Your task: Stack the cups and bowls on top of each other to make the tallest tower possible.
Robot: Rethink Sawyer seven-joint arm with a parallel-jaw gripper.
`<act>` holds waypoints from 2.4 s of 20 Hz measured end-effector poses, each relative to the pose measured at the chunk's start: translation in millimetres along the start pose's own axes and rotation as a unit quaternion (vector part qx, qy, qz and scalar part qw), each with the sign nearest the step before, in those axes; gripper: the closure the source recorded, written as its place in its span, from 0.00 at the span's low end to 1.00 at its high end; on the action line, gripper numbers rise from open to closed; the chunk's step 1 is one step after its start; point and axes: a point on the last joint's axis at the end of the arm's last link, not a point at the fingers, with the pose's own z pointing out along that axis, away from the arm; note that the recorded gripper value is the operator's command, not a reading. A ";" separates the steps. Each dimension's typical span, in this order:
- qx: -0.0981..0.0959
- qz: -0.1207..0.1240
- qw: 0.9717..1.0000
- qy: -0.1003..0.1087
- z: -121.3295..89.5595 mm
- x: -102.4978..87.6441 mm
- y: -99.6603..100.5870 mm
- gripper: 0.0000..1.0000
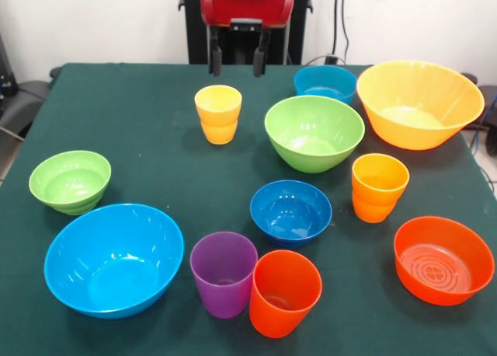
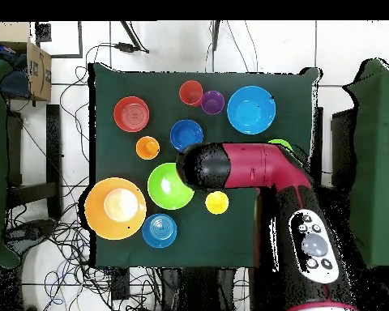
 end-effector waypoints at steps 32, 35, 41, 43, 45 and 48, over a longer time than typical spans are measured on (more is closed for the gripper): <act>-0.040 0.041 0.998 -0.005 95.4 -207.7 12.2 0.00; -0.040 0.042 0.998 -0.005 95.0 -207.8 10.1 0.00; -0.040 0.047 0.998 -0.007 91.7 -208.6 2.5 0.00; -0.041 0.051 0.998 -0.008 90.8 -208.7 -3.0 0.00; -0.042 0.053 0.998 -0.008 90.6 -208.6 -5.5 0.00; -0.043 0.056 0.997 -0.008 90.5 -208.3 -9.2 0.00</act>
